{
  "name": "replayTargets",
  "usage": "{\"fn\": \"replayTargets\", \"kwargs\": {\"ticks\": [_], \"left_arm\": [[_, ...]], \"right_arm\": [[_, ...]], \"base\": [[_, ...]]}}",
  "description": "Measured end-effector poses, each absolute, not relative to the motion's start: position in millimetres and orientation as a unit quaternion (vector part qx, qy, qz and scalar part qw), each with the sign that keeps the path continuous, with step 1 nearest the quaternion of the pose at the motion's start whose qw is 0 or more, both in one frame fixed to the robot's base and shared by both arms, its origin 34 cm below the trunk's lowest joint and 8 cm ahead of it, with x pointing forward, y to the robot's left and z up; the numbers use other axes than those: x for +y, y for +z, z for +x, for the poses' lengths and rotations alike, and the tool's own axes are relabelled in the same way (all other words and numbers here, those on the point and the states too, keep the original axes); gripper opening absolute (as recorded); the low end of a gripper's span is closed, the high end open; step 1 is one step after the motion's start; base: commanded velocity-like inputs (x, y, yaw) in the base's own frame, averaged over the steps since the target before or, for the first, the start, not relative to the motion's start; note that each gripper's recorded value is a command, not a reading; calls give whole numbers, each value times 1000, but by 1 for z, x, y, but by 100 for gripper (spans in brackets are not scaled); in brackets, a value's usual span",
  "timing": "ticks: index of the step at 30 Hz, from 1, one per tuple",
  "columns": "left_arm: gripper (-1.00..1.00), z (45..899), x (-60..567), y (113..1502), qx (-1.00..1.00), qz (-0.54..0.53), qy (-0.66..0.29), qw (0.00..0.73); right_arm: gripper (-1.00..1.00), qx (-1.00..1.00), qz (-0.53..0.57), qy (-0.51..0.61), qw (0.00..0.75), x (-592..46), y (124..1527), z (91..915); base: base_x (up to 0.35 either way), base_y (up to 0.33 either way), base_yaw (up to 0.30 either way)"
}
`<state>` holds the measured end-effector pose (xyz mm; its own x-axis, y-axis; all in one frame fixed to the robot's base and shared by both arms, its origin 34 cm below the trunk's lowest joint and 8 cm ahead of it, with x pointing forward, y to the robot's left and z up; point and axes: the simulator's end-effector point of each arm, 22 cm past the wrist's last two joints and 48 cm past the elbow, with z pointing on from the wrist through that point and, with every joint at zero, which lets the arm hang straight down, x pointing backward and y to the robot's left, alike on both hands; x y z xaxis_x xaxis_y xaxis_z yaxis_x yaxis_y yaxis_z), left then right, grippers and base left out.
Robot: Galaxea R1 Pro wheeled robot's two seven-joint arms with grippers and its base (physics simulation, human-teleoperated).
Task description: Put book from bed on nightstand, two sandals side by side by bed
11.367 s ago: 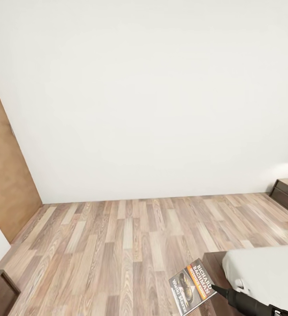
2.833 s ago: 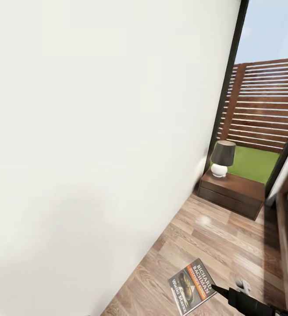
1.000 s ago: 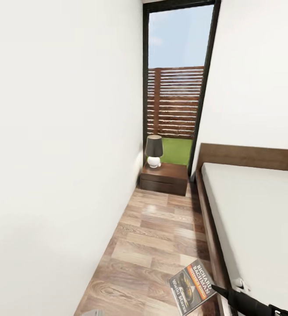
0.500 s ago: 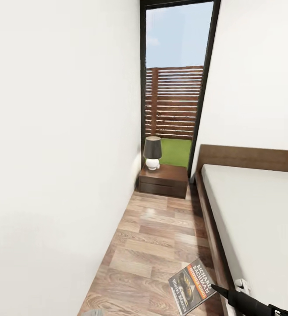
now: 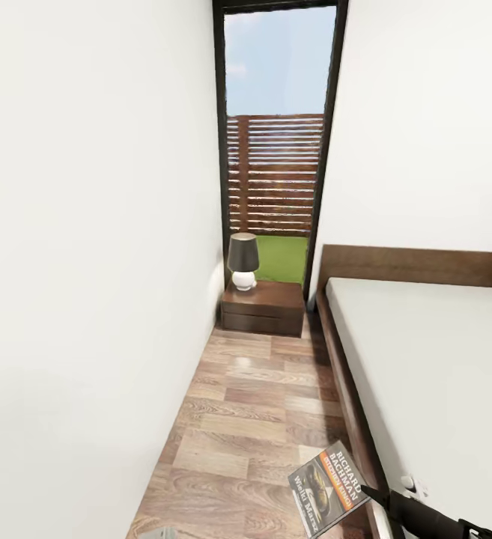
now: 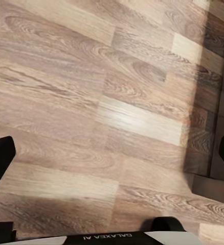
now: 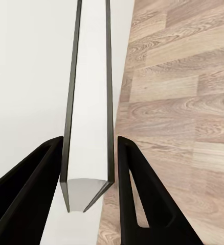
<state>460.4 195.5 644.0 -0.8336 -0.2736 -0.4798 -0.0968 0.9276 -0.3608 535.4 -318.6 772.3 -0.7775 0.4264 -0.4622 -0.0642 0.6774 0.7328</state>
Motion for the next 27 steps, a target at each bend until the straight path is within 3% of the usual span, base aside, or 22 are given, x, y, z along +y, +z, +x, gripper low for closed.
{"fn": "replayTargets", "kwargs": {"ticks": [8, 22, 27], "left_arm": [[100, 460, 197, 644, 944, -98, -162, 271], [100, 461, 197, 644, 944, -98, -162, 271], [100, 460, 197, 644, 944, -98, -162, 271]], "right_arm": [[-100, 859, 106, 388, 316, -318, 772, 536], [-100, 860, 105, 388, 316, -318, 772, 535], [-100, 859, 105, 388, 316, -318, 772, 535]], "base": [[138, 109, -53], [4, 3, -259], [224, 0, -59]]}}
